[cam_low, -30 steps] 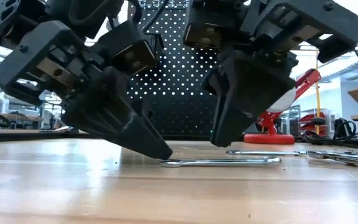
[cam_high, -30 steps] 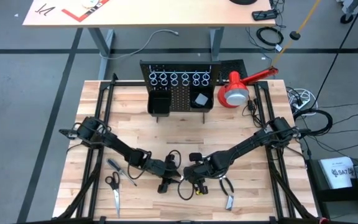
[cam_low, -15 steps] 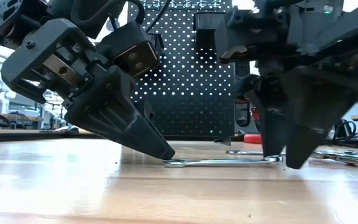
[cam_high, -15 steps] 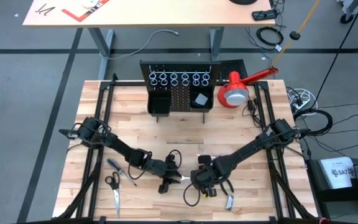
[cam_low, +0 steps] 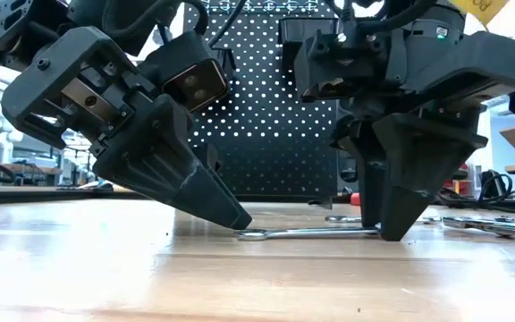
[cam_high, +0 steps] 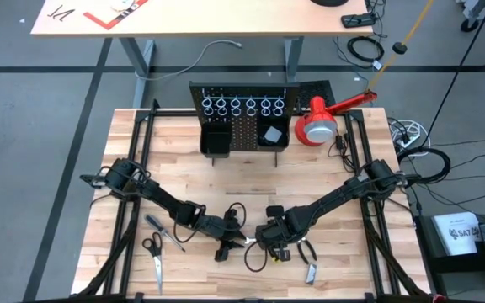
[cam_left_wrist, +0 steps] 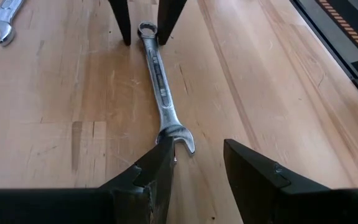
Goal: Hang tools onto peg board
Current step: Hang the bottom wrench on the pegboard
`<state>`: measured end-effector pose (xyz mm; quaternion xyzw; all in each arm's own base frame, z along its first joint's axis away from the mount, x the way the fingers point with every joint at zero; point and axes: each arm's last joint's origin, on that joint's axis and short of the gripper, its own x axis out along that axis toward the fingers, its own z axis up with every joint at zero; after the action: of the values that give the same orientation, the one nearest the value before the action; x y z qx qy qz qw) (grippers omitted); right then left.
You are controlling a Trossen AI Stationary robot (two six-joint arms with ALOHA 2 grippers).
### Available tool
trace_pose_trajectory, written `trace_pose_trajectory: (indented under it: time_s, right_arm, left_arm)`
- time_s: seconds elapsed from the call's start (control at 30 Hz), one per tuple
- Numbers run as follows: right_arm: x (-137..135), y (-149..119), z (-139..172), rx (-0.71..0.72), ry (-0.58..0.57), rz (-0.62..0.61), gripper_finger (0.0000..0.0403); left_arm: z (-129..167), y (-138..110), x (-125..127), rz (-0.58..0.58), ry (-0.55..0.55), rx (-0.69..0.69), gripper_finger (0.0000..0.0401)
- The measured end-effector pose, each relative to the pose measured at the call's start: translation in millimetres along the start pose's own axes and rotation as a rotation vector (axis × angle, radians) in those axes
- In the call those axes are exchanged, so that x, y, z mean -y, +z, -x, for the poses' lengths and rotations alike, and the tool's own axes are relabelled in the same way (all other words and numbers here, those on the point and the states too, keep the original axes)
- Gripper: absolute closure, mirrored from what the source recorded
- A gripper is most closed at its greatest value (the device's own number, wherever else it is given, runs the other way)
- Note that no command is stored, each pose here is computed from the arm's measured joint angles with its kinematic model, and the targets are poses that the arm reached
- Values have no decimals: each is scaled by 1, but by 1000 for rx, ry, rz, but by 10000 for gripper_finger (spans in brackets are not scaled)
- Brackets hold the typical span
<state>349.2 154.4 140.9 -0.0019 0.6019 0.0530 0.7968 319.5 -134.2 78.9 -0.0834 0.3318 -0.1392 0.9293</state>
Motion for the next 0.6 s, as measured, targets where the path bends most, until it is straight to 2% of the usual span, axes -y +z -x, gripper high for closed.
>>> trace_pose_trajectory:
  time_s: [0.23,0.43,0.6]
  right_arm:
    - [1,-2,-13,-31,-22,7,306]
    - [1,-3,-13,-43,-11,24,361]
    - [2,-3,-14,-49,-12,29,362]
  left_arm:
    - [0,0,-2,7,-8,-5,249]
    - [0,0,-3,4,-7,-3,249]
    - [0,1,-3,4,-10,8,249]
